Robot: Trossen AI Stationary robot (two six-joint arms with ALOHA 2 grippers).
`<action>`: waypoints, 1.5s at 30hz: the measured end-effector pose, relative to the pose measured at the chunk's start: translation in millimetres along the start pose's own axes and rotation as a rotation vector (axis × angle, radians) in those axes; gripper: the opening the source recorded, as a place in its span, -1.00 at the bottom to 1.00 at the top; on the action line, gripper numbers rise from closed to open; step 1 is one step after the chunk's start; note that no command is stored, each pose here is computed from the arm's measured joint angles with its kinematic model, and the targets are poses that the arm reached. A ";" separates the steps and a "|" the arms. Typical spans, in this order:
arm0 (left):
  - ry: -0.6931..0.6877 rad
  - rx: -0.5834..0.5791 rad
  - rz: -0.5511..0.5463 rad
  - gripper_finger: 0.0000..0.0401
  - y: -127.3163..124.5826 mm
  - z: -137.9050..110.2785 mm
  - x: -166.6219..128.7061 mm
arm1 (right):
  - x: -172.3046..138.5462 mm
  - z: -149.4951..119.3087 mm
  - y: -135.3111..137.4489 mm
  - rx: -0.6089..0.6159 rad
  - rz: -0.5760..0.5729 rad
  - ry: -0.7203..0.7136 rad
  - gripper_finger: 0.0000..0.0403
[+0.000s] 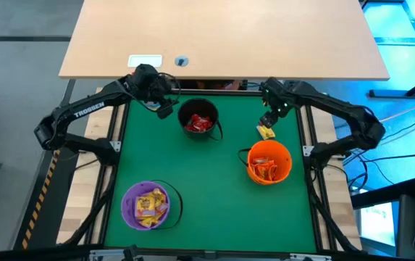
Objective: Sort candy
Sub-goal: Put the yellow candy into the violet bucket
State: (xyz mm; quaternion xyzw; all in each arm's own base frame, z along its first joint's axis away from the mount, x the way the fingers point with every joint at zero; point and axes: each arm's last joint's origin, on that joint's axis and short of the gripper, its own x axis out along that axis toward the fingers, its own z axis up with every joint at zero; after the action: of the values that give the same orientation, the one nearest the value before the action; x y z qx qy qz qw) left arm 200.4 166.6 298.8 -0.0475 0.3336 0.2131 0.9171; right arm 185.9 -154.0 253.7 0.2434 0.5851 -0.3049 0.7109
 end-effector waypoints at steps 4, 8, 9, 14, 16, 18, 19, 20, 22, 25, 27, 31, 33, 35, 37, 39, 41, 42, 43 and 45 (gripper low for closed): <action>0.017 -0.013 0.004 0.04 0.5 -15.3 7.0 | 18.6 8.2 -7.2 -0.016 0.060 0.073 0.04; 0.036 -0.040 0.006 0.04 1.3 -24.6 11.6 | 36.7 14.2 -7.7 -0.051 0.110 0.137 0.04; 0.040 -0.042 0.006 0.04 1.4 -25.5 11.9 | 40.9 15.5 -7.1 -0.060 0.124 0.149 0.04; 0.037 -0.044 0.006 0.04 1.1 -25.2 11.8 | 60.9 20.9 3.2 -0.130 0.176 0.200 0.04; 0.031 -0.047 0.007 0.04 0.8 -24.7 9.9 | 68.8 21.5 8.5 -0.165 0.177 0.228 0.04; 0.018 -0.048 0.010 0.04 0.3 -23.7 6.2 | 77.6 23.2 13.3 -0.184 0.170 0.247 0.04; 0.010 -0.047 0.012 0.04 0.0 -23.0 4.0 | 82.8 24.1 14.8 -0.194 0.148 0.257 0.04; 0.002 -0.049 0.012 0.04 -0.5 -22.4 1.9 | 87.7 24.9 16.3 -0.203 0.124 0.267 0.04; -0.014 -0.058 0.013 0.04 -2.2 -21.1 -2.6 | 97.7 26.3 18.7 -0.213 0.095 0.287 0.04; -0.045 -0.059 0.018 0.04 -3.9 -19.0 -11.9 | 111.9 28.4 19.0 -0.205 0.071 0.316 0.04; -0.067 -0.068 0.021 0.04 -4.8 -17.8 -18.2 | 117.6 28.8 18.7 -0.198 0.053 0.337 0.03; -0.102 -0.081 0.028 0.04 -6.5 -16.2 -29.0 | 119.7 29.3 18.4 -0.203 0.034 0.337 -0.20; -0.118 -0.089 0.030 0.04 -7.3 -15.6 -33.5 | 117.1 29.4 18.2 -0.202 0.036 0.328 -0.41; -0.128 -0.090 0.030 0.04 -8.2 -15.2 -36.4 | 114.2 30.9 18.2 -0.196 0.042 0.320 -0.66; -0.132 -0.081 0.021 0.04 -11.5 -14.8 -38.7 | 108.7 33.2 19.3 -0.183 0.067 0.303 -0.87; -0.140 -0.063 0.001 0.04 -16.4 -13.8 -40.4 | 99.4 36.9 20.3 -0.171 0.086 0.273 -0.93; -0.145 -0.035 -0.033 0.04 -22.3 -13.0 -41.4 | 86.7 40.6 20.8 -0.170 0.097 0.231 -0.87; -0.149 -0.021 -0.052 0.04 -26.0 -12.3 -41.8 | 79.4 43.3 20.9 -0.170 0.099 0.203 -0.85; -0.152 -0.010 -0.066 0.04 -30.0 -11.7 -42.3 | 71.3 46.4 21.0 -0.166 0.100 0.168 -0.84; -0.154 0.005 -0.096 0.04 -37.7 -10.6 -42.0 | 51.9 50.7 21.0 -0.156 0.108 0.097 -0.86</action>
State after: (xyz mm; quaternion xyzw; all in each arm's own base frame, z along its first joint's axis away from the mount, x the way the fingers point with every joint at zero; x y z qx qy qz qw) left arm 181.2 115.0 315.0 -0.0444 0.2598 0.1712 0.9493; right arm 242.3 -182.8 212.6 0.2333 0.6269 -0.2074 0.7139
